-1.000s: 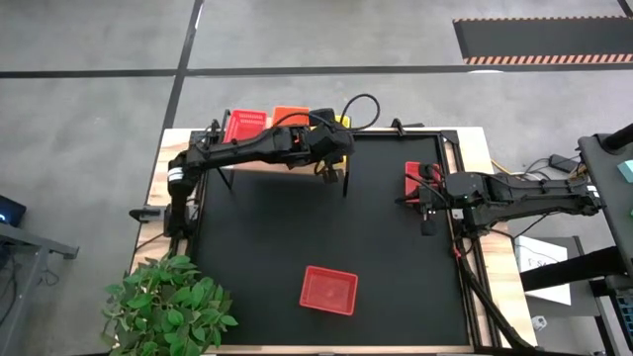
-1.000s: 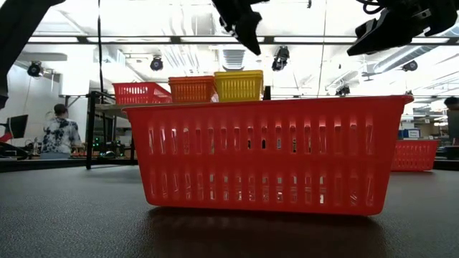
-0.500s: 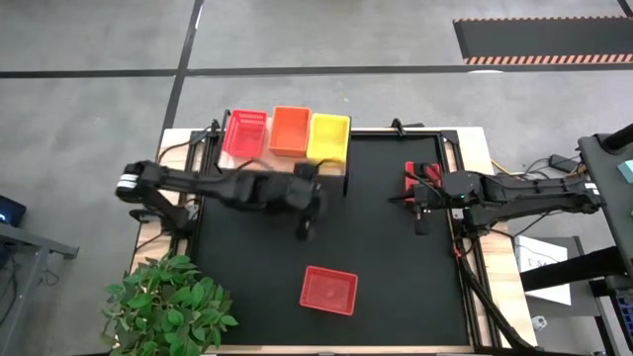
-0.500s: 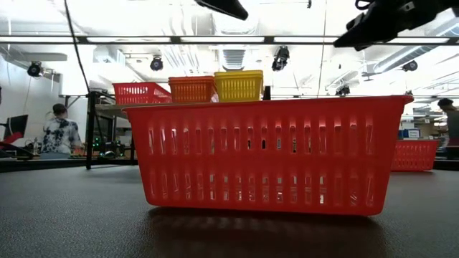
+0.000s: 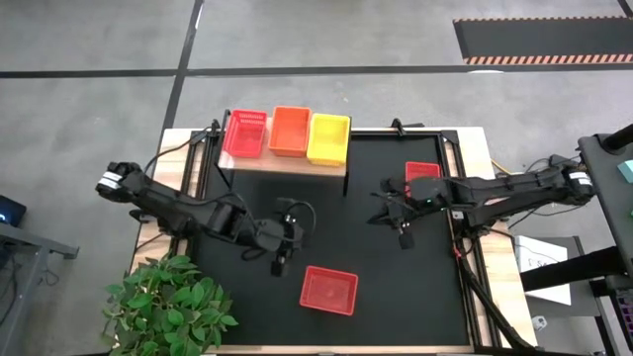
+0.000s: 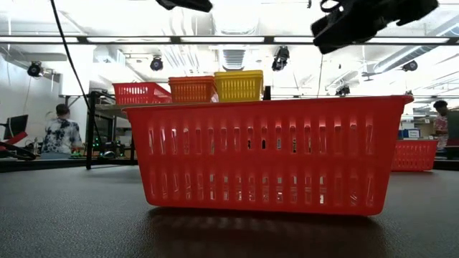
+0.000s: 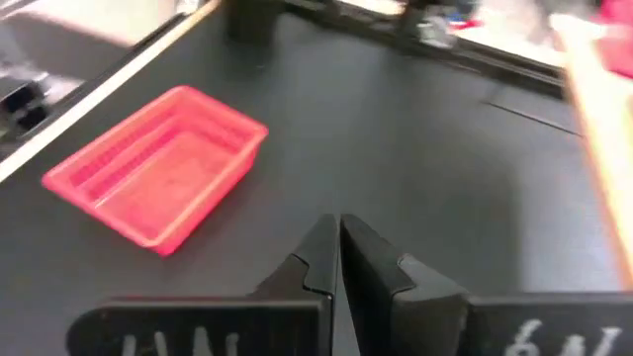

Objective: Stack baskets on shelf by color
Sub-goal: Stack the bottom red bin on the other red bin on the shelf

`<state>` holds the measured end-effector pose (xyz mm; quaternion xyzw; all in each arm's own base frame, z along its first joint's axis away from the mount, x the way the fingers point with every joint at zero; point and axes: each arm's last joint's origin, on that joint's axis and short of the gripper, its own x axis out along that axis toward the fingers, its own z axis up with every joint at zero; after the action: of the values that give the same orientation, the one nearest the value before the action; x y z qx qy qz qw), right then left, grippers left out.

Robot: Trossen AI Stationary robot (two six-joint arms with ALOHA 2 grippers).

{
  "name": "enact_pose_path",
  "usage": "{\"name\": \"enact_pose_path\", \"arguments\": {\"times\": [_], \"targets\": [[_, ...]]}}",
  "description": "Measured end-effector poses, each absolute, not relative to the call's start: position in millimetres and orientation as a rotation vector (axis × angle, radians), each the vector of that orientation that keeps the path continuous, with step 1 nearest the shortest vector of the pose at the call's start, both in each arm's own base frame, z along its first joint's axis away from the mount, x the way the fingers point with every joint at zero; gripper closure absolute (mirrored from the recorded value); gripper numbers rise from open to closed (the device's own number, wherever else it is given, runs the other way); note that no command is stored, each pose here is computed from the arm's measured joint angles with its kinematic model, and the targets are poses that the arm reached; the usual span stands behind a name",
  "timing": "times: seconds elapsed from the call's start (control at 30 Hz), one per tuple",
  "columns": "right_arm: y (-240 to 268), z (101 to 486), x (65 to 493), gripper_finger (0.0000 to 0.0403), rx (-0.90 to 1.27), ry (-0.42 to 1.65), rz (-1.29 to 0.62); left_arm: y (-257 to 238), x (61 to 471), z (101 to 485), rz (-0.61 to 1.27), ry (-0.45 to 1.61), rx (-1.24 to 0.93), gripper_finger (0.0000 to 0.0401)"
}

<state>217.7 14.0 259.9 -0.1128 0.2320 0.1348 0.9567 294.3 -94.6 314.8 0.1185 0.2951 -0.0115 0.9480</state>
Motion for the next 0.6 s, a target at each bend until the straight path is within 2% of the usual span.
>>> {"name": "enact_pose_path", "arguments": {"times": [0.13,0.43,0.6], "targets": [[27.0,254.0,235.0,0.0378,-0.294,0.544,0.441,-95.0,286.6,312.4,-0.032,0.660,0.264,0.0312],[71.2,240.1,271.8,0.0280,-0.431,0.691,0.680,-90.6,280.5,318.5,0.014,0.655,0.283,0.0312],[98.2,227.5,289.9,0.0260,-0.489,0.761,0.782,-85.0,274.2,328.0,0.109,0.615,0.336,0.0312]]}}
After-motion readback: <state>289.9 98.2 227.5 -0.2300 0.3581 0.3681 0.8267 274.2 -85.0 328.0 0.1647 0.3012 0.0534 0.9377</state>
